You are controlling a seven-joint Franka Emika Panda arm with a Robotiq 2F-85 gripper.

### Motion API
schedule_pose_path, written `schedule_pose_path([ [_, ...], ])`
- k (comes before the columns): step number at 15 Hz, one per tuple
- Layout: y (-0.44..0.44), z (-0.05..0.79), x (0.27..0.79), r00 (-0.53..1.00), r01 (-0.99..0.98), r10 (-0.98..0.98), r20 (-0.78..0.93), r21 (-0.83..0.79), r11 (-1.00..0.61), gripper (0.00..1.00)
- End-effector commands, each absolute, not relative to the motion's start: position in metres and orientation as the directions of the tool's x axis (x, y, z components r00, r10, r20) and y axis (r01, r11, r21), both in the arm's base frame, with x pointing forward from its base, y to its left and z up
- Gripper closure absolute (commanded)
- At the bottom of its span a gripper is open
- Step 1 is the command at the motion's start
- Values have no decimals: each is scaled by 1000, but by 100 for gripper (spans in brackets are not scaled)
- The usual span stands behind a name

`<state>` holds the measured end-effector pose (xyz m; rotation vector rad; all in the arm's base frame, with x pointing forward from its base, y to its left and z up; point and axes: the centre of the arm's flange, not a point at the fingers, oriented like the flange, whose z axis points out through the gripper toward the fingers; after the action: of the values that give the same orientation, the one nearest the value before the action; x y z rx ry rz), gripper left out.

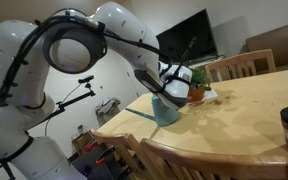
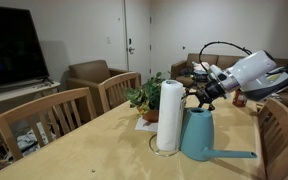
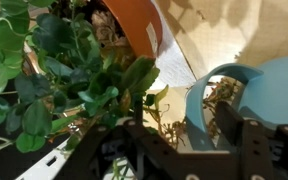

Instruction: Use the watering can to water the plant

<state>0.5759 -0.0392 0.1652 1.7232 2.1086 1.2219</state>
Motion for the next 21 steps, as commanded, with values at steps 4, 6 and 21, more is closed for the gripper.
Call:
schedule_pose_path([
  [4, -44, 166, 591, -343, 746, 872, 351, 665, 26, 77],
  [6, -44, 165, 591, -332, 752, 871, 362, 659, 13, 92],
  [21, -129, 197, 559, 47, 661, 920, 388, 679, -320, 98],
])
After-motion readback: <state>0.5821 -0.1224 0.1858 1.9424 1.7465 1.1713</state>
